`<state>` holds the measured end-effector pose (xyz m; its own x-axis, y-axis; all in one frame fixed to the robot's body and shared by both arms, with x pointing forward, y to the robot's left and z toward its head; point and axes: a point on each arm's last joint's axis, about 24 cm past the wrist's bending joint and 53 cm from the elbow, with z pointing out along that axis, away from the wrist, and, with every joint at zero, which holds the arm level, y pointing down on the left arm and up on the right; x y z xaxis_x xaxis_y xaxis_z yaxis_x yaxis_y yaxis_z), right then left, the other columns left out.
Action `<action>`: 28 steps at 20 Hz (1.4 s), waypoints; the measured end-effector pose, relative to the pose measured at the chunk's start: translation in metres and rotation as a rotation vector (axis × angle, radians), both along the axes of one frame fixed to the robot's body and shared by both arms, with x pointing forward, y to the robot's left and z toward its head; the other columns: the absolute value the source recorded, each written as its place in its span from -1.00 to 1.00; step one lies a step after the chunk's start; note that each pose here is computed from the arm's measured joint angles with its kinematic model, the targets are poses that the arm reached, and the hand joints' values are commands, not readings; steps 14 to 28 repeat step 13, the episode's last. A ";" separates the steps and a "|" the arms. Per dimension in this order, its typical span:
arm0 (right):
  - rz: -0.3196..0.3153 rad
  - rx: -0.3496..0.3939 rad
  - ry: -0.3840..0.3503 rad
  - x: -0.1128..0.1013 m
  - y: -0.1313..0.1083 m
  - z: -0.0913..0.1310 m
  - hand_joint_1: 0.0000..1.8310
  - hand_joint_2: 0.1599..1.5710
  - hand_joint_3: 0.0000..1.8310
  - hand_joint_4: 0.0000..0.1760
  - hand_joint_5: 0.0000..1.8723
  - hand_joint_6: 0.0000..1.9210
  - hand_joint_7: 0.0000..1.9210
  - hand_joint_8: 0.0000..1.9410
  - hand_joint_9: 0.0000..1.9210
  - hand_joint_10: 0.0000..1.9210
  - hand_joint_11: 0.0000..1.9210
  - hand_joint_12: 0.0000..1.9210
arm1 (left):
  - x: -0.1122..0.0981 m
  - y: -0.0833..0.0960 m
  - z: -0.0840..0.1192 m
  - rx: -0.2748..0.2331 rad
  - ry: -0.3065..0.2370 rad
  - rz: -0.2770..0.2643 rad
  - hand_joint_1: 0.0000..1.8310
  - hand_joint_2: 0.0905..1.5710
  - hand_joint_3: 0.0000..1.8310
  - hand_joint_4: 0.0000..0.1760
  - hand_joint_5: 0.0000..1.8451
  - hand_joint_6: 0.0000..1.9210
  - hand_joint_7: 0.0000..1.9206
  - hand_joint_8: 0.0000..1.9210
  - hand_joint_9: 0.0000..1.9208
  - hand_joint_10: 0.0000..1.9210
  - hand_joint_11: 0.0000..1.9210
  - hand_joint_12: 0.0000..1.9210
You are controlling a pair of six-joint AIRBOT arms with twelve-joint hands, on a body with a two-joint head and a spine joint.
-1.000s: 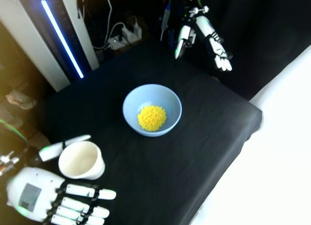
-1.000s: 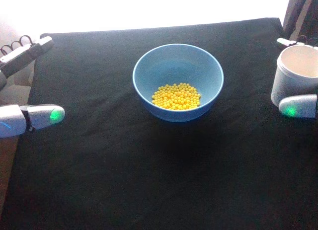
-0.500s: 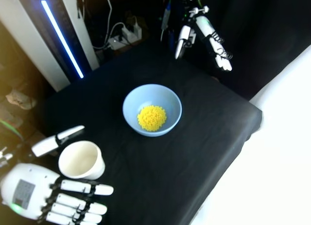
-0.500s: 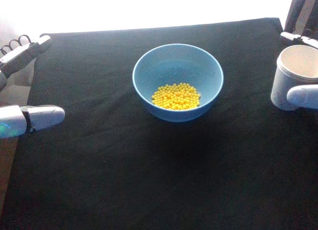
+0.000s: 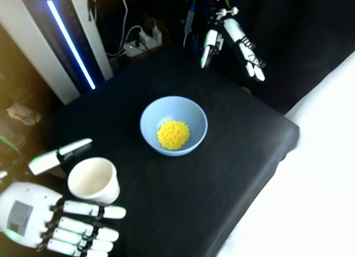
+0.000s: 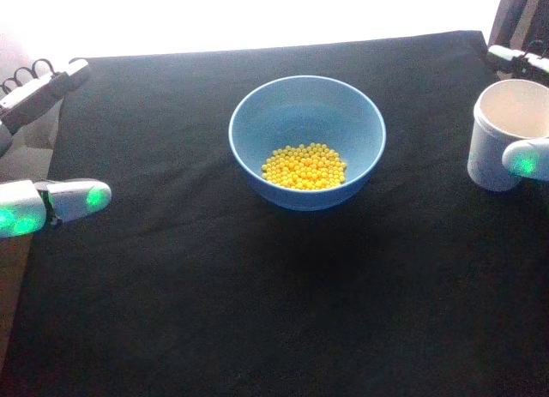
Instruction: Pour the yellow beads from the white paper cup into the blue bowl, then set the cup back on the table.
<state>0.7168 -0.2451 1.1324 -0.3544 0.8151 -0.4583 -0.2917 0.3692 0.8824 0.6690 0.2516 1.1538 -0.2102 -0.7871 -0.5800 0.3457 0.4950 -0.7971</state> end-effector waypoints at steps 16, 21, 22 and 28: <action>0.003 0.002 -0.058 -0.007 -0.009 0.032 -0.72 -0.34 -1.00 1.00 -1.00 -1.00 -1.00 -1.00 -1.00 -1.00 -1.00 -1.00 | 0.000 0.000 0.000 -0.001 0.000 0.001 -0.26 0.15 -1.00 0.44 -0.94 -1.00 -0.97 -1.00 -1.00 -1.00 -1.00 -1.00; 0.003 0.002 -0.058 -0.007 -0.009 0.032 -0.72 -0.34 -1.00 1.00 -1.00 -1.00 -1.00 -1.00 -1.00 -1.00 -1.00 -1.00 | 0.000 0.000 0.000 -0.001 0.000 0.001 -0.26 0.15 -1.00 0.44 -0.94 -1.00 -0.97 -1.00 -1.00 -1.00 -1.00 -1.00; 0.003 0.002 -0.058 -0.007 -0.009 0.032 -0.72 -0.34 -1.00 1.00 -1.00 -1.00 -1.00 -1.00 -1.00 -1.00 -1.00 -1.00 | 0.000 0.000 0.000 -0.001 0.000 0.001 -0.26 0.15 -1.00 0.44 -0.94 -1.00 -0.97 -1.00 -1.00 -1.00 -1.00 -1.00; 0.003 0.002 -0.058 -0.007 -0.009 0.032 -0.72 -0.34 -1.00 1.00 -1.00 -1.00 -1.00 -1.00 -1.00 -1.00 -1.00 -1.00 | 0.000 0.000 0.000 -0.001 0.000 0.001 -0.26 0.15 -1.00 0.44 -0.94 -1.00 -0.97 -1.00 -1.00 -1.00 -1.00 -1.00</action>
